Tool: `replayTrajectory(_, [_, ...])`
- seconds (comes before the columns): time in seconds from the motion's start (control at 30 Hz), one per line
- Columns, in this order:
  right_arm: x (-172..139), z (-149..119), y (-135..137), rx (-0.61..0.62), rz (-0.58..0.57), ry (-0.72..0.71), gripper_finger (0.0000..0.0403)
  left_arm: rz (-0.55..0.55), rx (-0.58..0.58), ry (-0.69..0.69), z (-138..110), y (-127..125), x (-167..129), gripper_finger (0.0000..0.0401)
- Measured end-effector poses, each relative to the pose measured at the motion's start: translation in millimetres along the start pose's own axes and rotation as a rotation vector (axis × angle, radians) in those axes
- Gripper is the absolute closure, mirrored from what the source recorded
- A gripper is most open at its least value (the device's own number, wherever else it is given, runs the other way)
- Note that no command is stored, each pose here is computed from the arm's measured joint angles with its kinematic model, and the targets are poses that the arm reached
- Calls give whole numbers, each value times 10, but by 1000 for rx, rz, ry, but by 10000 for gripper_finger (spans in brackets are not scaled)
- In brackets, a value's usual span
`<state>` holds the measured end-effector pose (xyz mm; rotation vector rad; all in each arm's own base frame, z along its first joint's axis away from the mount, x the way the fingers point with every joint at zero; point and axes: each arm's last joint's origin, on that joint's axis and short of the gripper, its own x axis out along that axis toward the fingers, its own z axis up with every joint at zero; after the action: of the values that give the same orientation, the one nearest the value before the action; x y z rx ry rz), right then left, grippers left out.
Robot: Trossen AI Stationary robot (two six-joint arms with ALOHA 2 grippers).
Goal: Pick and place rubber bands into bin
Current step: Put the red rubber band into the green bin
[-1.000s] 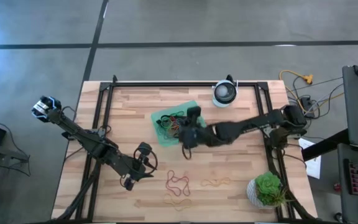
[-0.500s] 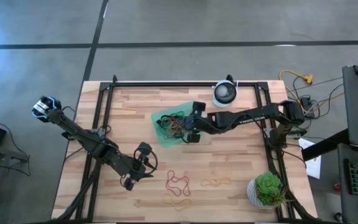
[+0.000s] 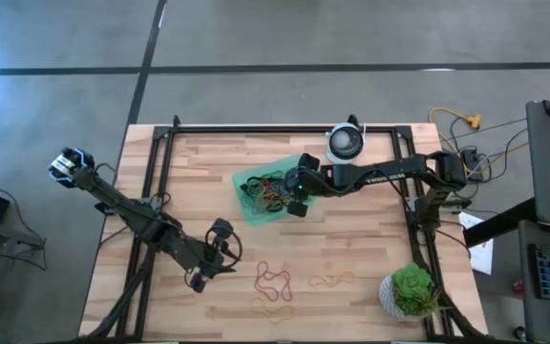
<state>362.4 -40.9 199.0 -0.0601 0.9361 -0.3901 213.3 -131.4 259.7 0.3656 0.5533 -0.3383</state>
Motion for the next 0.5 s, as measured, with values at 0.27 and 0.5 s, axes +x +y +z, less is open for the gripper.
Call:
replayTrajectory(0.27, [-38,-7,124,-120,107,-7,265,-1,0,-2,-53,-24,64,276])
replayTrajectory(0.5, [-272,11,424,-225,185,-70,256,-1,12,-9,-61,-77,255,276])
